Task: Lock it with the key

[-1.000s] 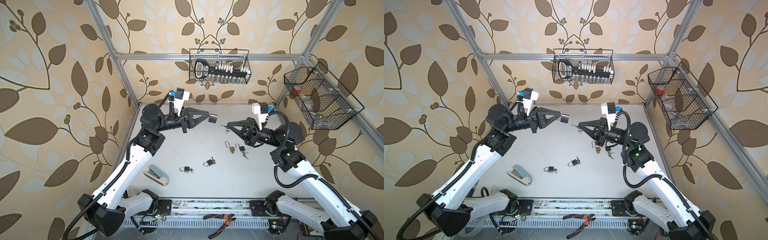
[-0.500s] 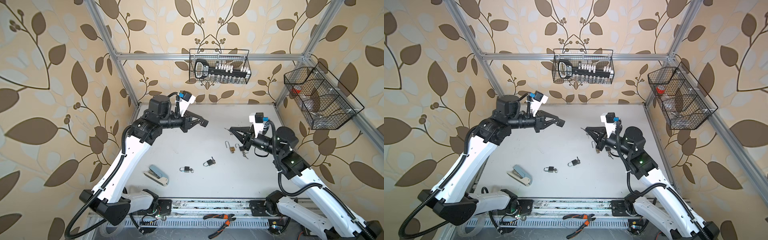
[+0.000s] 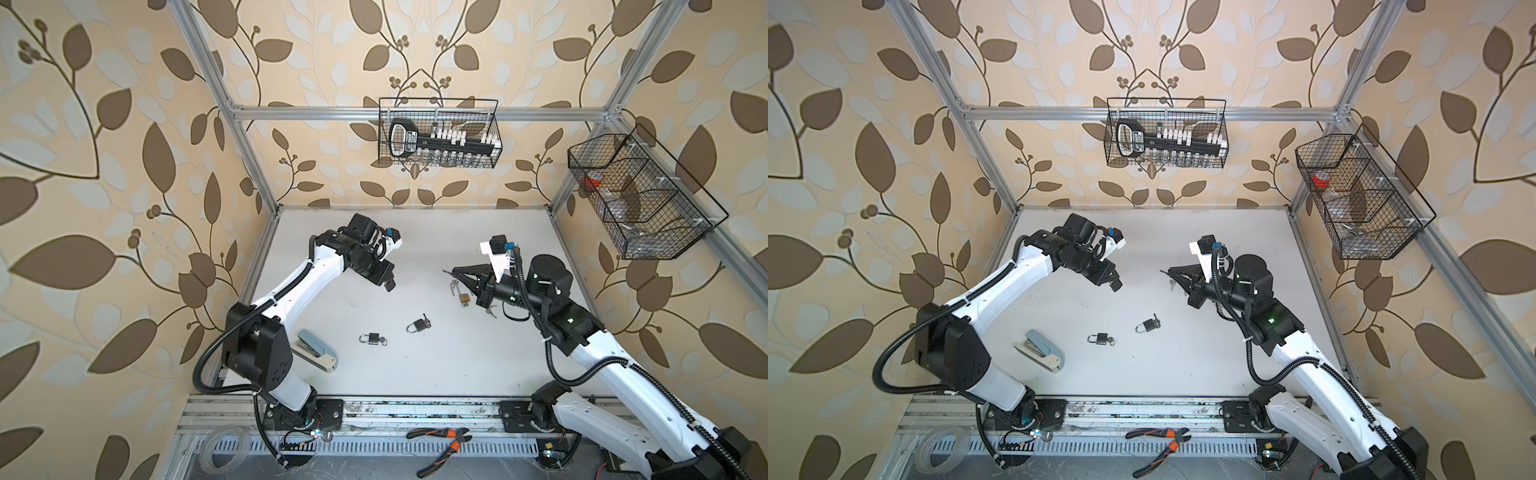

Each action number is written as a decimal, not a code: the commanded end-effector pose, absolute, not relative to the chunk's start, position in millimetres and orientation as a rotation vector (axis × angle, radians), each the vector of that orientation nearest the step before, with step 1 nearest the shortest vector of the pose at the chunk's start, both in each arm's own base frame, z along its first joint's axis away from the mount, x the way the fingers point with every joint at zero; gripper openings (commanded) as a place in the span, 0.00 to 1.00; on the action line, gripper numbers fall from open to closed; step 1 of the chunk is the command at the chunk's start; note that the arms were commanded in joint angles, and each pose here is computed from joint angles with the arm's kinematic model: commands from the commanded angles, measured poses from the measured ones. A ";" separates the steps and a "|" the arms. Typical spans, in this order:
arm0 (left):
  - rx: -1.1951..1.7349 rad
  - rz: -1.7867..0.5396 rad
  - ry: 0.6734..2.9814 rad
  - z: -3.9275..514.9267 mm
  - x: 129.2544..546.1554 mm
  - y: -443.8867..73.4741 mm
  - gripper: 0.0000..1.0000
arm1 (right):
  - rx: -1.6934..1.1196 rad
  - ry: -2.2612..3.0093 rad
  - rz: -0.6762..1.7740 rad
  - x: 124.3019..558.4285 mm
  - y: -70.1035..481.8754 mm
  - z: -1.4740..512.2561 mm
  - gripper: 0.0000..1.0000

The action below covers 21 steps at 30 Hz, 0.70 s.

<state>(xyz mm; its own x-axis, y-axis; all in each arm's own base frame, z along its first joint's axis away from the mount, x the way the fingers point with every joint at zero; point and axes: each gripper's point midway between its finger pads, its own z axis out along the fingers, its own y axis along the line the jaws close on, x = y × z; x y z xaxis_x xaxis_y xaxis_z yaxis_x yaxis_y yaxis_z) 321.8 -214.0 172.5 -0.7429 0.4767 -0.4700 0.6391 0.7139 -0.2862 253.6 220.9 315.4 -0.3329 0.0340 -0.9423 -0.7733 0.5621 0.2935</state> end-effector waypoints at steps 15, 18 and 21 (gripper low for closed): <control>1.130 -0.678 2.603 97.1 345.1 -234.6 0.00 | -0.708 1.712 0.957 238.0 223.0 311.7 0.00; 1.157 -0.738 2.613 87.5 342.2 -240.0 0.00 | -0.710 1.718 0.957 236.6 222.4 309.4 0.00; 1.176 -0.750 2.643 74.7 342.0 -240.4 0.00 | -0.711 1.718 0.957 235.1 221.8 308.2 0.00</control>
